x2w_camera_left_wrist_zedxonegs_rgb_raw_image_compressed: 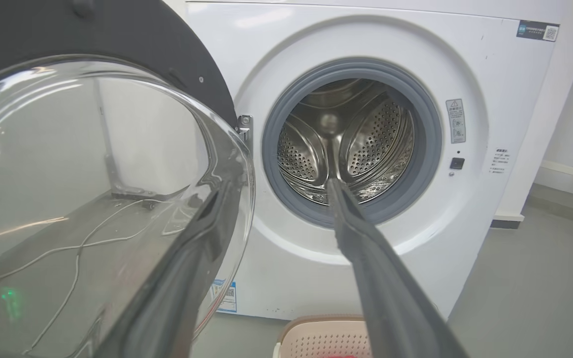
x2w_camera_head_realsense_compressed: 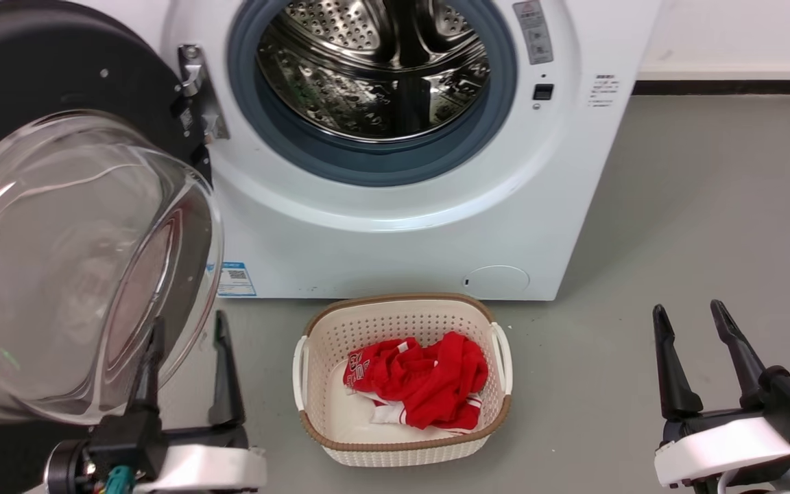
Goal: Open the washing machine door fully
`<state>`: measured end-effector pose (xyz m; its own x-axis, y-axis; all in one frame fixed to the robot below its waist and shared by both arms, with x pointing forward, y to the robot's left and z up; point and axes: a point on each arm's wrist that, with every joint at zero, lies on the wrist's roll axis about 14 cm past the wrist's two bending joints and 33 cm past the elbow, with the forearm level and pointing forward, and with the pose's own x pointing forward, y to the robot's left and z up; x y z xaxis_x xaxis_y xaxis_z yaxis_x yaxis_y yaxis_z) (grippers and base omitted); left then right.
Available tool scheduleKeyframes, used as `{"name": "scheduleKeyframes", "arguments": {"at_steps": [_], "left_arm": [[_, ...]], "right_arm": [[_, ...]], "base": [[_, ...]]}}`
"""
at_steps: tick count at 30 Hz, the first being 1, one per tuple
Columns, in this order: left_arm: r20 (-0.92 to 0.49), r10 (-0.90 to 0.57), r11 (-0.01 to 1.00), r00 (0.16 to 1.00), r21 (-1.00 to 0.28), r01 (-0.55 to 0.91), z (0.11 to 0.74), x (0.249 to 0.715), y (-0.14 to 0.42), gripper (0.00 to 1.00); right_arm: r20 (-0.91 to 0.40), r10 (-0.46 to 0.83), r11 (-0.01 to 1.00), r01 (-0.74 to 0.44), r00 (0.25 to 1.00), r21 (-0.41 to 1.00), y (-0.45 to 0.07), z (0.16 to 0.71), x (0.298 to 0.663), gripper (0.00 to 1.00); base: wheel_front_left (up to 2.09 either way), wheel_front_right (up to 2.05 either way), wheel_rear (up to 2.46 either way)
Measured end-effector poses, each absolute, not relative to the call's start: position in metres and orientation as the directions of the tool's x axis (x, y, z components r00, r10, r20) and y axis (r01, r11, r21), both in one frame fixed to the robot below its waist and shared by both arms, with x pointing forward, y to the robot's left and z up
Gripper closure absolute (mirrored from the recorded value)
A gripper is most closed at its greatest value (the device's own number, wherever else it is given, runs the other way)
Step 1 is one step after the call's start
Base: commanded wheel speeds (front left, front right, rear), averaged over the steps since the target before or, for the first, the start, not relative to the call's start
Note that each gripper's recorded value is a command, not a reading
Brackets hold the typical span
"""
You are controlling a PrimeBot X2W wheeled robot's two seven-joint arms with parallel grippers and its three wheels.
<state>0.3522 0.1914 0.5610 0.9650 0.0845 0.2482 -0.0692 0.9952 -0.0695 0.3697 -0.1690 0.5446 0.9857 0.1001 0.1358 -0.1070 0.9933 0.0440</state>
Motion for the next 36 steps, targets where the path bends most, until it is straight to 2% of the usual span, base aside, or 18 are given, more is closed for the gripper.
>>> {"name": "scheduleKeyframes", "arguments": {"at_steps": [5, 10, 36], "left_arm": [[0.271, -0.008, 0.998, 0.963, -0.055, 0.023, 0.568, 0.369, 0.164, 0.00], [0.249, -0.038, 0.998, 0.968, -0.045, 0.051, 0.561, 0.375, 0.154, 0.00], [0.233, -0.003, 1.000, 0.973, -0.025, 0.009, 0.555, 0.374, 0.165, 0.00]], "right_arm": [[0.143, 0.061, 0.997, -0.066, 0.988, 0.031, -0.183, 0.548, 0.362, 0.00], [0.145, 0.039, 0.999, -0.043, 0.989, 0.027, -0.190, 0.549, 0.354, 0.00], [0.131, 0.061, 0.997, -0.067, 0.989, 0.038, -0.182, 0.543, 0.356, 0.00]], "base": [[0.00, 0.00, 0.00], [0.00, 0.00, 0.00], [0.00, 0.00, 0.00]]}}
